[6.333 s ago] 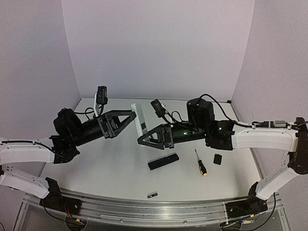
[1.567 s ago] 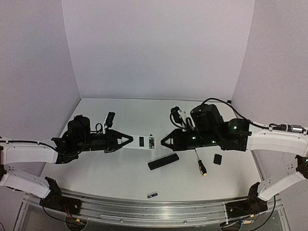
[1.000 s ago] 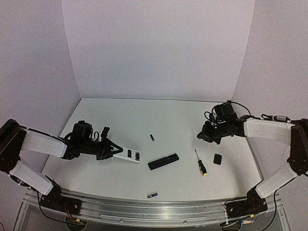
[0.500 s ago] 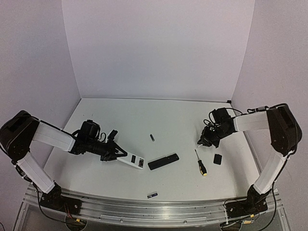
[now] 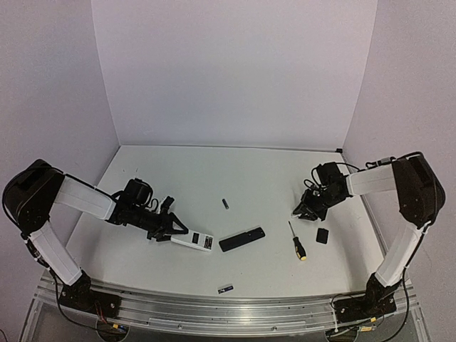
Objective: Unload the batteries from the remote control
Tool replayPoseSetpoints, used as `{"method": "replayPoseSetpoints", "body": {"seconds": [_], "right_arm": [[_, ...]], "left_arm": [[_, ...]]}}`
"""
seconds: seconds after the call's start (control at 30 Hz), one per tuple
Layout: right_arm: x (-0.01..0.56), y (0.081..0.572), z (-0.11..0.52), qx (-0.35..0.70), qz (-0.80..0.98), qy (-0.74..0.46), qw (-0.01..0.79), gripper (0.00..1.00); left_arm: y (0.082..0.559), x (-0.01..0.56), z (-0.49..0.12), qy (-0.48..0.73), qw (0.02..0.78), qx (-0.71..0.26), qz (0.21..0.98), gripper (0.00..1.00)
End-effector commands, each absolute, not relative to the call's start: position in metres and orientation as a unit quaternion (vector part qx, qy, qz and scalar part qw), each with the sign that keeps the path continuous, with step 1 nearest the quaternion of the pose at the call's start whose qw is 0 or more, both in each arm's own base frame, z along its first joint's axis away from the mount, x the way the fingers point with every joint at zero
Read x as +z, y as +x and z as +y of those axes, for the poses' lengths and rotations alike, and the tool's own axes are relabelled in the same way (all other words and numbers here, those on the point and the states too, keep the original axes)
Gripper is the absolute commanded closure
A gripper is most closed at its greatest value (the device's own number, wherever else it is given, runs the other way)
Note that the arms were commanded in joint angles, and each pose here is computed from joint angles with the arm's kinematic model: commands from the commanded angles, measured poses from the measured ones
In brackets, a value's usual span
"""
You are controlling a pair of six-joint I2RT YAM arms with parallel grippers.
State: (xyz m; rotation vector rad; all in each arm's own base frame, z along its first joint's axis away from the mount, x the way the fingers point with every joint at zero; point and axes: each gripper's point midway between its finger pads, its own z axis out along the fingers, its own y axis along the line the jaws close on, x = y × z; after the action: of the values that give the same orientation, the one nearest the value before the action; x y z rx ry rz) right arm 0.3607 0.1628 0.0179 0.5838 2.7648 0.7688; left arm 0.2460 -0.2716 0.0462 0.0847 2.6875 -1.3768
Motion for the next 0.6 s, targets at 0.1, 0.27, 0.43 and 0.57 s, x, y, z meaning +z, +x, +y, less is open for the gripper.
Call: {"method": "replayPoseSetpoints", "body": {"seconds": [0.1,0.27,0.43,0.57], "right_arm": [[0.029,0.356,0.152,0.255,0.935,0.211,0.127,0.66],[0.035,0.353,0.146,0.246,0.935,0.213,0.139,0.54],[0.045,0.350,0.143,0.242,0.936,0.208,0.148,0.40],[0.055,0.342,0.139,0.234,0.940,0.196,0.151,0.28]], "left_arm": [[0.263,0.051,-0.252,0.025,0.108,-0.378,0.919,0.39],[0.258,0.058,-0.247,0.028,0.113,-0.373,0.921,0.24],[0.252,0.064,-0.239,0.021,0.122,-0.364,0.923,0.03],[0.255,0.075,-0.232,0.014,0.144,-0.351,0.925,0.00]]}}
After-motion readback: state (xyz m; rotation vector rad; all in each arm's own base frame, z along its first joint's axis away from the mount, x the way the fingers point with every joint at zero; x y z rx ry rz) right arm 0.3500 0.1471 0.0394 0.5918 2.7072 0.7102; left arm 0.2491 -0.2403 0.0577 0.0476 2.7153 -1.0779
